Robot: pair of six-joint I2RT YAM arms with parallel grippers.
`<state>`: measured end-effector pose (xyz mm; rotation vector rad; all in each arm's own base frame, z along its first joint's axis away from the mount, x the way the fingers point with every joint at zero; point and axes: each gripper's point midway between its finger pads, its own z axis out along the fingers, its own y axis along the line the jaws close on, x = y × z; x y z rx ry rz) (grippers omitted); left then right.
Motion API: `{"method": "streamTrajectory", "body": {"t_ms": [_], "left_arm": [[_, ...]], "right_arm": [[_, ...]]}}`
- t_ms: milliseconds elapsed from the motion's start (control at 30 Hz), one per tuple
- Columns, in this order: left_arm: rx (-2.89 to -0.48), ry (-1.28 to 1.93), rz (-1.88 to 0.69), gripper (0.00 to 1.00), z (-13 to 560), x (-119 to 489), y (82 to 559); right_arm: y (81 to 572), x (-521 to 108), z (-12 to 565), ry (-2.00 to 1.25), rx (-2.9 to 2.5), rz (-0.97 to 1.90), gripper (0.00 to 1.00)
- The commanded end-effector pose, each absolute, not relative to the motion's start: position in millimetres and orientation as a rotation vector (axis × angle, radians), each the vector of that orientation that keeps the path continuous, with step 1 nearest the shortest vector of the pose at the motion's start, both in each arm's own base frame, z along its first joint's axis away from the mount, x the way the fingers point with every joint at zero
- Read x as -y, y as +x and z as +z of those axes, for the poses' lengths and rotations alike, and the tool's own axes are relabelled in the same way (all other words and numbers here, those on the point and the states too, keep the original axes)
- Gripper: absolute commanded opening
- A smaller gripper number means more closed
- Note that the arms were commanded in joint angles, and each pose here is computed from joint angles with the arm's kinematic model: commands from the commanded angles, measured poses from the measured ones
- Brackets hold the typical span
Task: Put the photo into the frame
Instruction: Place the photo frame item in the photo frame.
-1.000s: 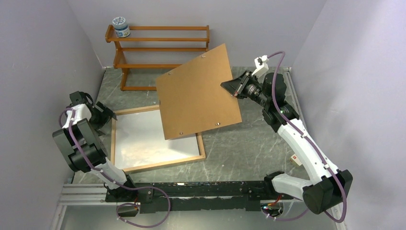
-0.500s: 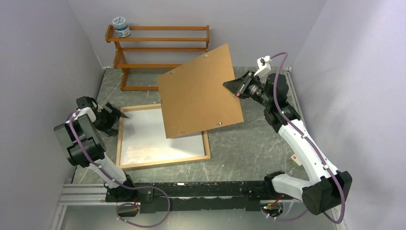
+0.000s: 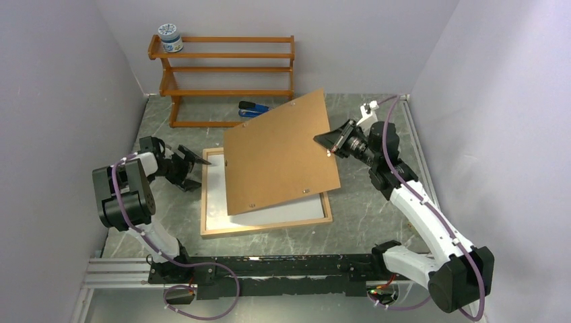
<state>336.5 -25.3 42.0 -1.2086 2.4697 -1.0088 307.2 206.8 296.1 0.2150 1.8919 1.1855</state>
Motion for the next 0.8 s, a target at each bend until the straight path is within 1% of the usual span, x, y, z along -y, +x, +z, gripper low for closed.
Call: {"method": "streamTrajectory", "body": {"t_ms": [0,133,300,600,767], "left_arm": [[-2.474,-1.223,-0.95,0.92,56,19,334],[-2.459,-1.171,-0.883,0.92,71,11,338],[-2.435,-1.1,-0.914,0.92,82,13,343],[-2.49,-1.124,-0.903,0.9,62,13,337],[-2.533,-1.095,-0.959,0.91,53,16,343]], "right_arm": [[304,-206,319,0.343,-1.793,1.312,0.0],[306,-208,294,0.452,-1.844,1.352,0.0],[310,-217,263,0.5,-1.865,1.435,0.0],[319,-224,247,0.47,-1.837,1.473,0.0],[322,-233,230,0.428,-1.889,1.5,0.0]]}}
